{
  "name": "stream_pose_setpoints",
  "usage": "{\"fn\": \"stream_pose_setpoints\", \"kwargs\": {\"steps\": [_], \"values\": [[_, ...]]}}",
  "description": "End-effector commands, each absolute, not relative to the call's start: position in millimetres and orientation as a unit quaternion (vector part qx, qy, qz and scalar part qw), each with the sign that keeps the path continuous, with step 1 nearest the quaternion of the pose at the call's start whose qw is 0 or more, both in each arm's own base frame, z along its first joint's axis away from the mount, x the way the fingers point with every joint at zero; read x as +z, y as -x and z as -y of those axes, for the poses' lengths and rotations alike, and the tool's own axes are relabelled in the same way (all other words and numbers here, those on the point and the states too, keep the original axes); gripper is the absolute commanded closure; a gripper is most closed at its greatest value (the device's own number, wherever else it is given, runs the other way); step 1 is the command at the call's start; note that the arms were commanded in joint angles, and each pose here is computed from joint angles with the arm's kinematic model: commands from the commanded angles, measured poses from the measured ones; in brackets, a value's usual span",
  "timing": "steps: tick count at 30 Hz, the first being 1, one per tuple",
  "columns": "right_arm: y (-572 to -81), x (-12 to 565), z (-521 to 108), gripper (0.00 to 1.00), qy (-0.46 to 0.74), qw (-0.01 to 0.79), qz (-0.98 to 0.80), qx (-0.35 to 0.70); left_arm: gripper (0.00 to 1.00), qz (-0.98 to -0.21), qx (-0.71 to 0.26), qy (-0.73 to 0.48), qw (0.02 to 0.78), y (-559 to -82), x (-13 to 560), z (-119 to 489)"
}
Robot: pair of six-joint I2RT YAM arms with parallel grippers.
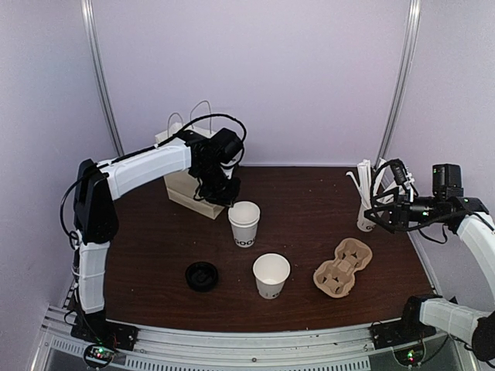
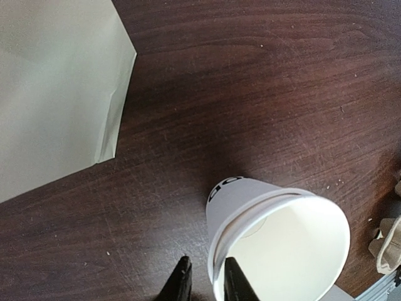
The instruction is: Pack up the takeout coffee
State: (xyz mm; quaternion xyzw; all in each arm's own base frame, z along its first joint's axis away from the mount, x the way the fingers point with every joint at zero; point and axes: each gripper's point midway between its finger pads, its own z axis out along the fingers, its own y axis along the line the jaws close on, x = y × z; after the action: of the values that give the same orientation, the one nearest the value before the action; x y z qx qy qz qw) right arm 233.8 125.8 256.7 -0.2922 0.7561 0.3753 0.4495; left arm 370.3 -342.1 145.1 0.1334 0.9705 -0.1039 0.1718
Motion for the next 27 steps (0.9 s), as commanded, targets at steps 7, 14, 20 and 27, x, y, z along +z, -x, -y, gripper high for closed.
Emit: {"fn": "stream_pose_setpoints", "kwargs": {"steps": [7,14,20,27], "values": [[-232,252,-127,0.0,0.303,0.449,-0.756,0.368,1.0,-0.966,-0.116,-0.138,0.183,-384,148,351],[-234,250,-126,0.0,0.302,0.448,-0.759,0.363,1.0,-0.954,-0.135,-0.142,0.228,-404,168,365],[-233,249,-126,0.0,0.302,0.449,-0.76,0.36,1.0,-0.941,-0.158,-0.13,0.272,-438,178,391],[-232,249,-126,0.0,0.305,0.45,-0.76,0.357,1.0,-0.93,-0.187,-0.082,0.305,-472,172,407]]}}
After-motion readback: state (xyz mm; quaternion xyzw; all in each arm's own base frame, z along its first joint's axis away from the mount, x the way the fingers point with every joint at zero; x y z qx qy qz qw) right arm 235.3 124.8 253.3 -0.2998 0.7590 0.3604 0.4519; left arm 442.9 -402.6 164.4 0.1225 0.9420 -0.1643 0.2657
